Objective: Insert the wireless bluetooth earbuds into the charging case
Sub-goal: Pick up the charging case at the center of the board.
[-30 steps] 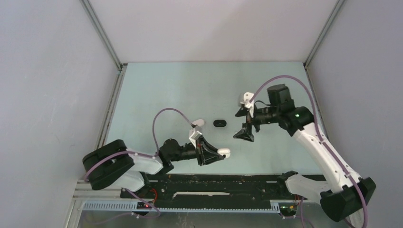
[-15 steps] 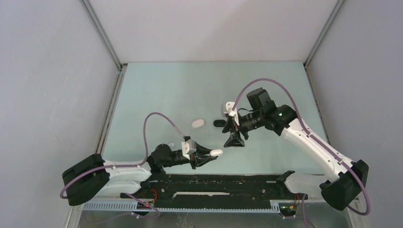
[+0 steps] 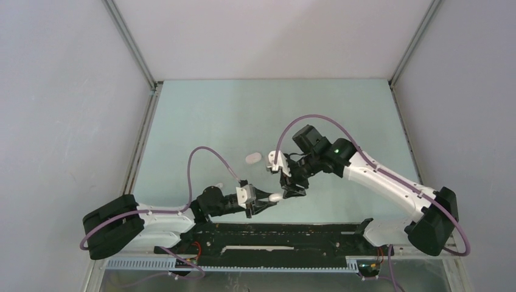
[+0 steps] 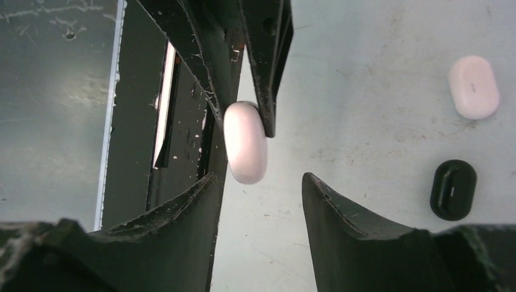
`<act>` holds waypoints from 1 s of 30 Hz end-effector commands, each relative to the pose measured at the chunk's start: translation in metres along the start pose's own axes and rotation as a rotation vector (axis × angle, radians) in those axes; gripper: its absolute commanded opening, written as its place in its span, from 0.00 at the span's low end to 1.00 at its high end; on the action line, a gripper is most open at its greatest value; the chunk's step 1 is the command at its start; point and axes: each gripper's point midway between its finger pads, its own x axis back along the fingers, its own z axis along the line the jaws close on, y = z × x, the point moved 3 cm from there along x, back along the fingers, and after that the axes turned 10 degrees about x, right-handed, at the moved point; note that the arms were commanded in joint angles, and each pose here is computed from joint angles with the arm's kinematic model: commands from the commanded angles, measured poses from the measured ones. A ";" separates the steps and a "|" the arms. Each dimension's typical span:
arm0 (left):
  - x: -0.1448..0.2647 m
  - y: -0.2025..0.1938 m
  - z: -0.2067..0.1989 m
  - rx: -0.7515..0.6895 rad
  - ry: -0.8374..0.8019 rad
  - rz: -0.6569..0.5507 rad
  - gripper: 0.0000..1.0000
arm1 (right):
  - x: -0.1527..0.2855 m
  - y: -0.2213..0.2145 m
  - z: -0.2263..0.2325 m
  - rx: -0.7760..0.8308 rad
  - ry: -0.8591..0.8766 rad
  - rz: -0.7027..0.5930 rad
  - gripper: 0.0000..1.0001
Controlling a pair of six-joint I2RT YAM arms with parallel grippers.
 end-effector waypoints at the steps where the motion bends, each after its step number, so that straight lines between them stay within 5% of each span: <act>1: -0.004 0.015 0.004 -0.063 0.020 -0.055 0.00 | -0.005 0.001 -0.004 0.056 -0.009 0.058 0.55; 13: -0.002 0.017 0.007 -0.068 0.043 -0.070 0.01 | -0.023 -0.001 0.000 0.056 0.030 0.090 0.49; 23: -0.002 0.018 0.009 -0.062 0.058 -0.075 0.03 | -0.026 0.003 0.004 0.047 0.054 0.070 0.26; 30: -0.003 0.016 0.012 -0.040 0.082 -0.069 0.34 | -0.011 0.010 -0.001 0.078 0.018 0.103 0.15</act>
